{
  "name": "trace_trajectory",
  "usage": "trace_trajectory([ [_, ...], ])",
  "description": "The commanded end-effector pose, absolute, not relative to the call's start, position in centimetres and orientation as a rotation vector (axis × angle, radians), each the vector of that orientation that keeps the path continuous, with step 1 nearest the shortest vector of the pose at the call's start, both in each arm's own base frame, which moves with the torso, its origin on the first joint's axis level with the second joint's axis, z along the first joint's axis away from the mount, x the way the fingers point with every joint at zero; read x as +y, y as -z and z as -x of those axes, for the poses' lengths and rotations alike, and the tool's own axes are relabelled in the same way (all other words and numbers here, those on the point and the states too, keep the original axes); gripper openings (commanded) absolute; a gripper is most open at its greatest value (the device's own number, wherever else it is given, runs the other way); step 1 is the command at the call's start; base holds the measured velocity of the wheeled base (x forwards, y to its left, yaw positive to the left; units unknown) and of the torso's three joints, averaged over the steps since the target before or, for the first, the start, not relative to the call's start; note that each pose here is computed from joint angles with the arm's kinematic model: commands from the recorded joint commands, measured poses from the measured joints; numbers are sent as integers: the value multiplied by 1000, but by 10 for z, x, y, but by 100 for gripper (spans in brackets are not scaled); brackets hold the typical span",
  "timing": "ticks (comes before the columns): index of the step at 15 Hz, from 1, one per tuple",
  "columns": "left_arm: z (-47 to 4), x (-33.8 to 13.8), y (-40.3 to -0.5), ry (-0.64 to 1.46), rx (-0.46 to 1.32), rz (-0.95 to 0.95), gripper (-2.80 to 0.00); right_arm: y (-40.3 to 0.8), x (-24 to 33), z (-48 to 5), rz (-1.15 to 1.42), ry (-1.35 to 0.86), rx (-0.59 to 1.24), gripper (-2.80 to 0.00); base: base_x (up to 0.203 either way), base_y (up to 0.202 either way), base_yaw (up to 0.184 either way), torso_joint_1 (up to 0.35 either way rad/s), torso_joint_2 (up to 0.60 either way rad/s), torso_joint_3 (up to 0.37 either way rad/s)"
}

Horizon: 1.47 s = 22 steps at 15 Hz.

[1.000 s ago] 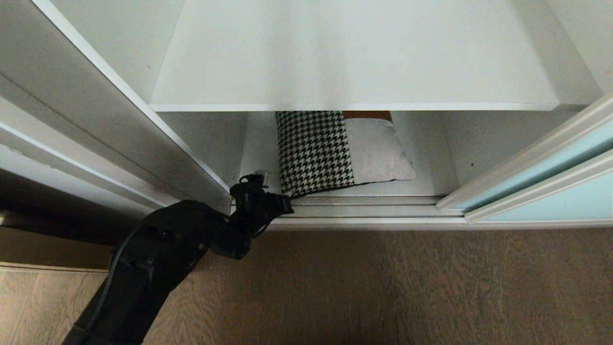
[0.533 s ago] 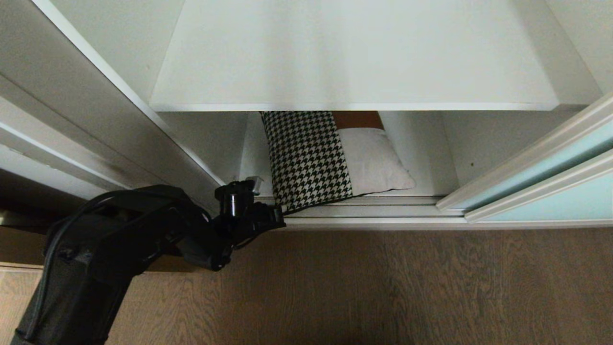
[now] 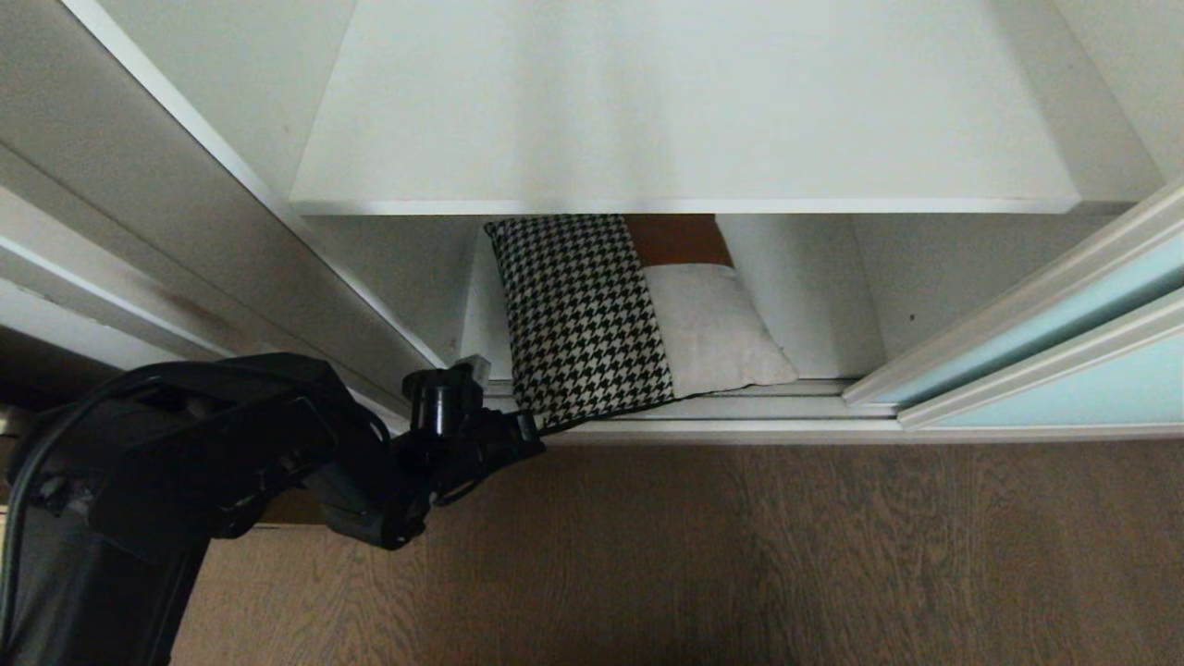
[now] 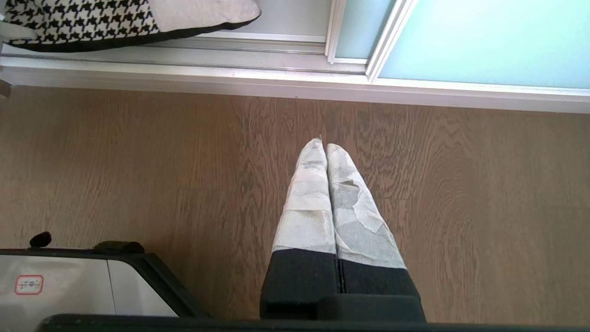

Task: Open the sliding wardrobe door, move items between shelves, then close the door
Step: Place the pillow on the higher shelf

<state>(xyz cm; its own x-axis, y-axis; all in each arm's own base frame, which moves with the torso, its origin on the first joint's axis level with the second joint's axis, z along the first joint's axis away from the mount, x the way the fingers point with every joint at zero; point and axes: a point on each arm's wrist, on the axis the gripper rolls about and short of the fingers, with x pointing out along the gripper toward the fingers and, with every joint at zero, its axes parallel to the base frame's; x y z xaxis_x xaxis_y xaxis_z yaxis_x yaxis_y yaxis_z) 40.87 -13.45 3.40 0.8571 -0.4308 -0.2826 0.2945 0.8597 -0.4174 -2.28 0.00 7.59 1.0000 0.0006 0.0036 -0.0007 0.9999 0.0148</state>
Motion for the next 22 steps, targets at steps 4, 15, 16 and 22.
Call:
trace_trajectory([
  [4,-408,-128,-34,368,386,384,-280,-76,0,23,-4,0,-2,-280,0,0,0,0,0,0],
  [15,-399,-122,-32,345,426,426,-280,-167,1,15,-77,-57,255,-280,0,0,0,0,0,0],
  [16,-398,-121,-29,342,434,424,-280,-175,1,4,-140,-57,296,-280,0,0,0,0,0,0],
  [22,-403,-117,-34,344,415,425,-280,-171,9,-64,-342,-211,651,-280,0,0,0,0,0,0],
])
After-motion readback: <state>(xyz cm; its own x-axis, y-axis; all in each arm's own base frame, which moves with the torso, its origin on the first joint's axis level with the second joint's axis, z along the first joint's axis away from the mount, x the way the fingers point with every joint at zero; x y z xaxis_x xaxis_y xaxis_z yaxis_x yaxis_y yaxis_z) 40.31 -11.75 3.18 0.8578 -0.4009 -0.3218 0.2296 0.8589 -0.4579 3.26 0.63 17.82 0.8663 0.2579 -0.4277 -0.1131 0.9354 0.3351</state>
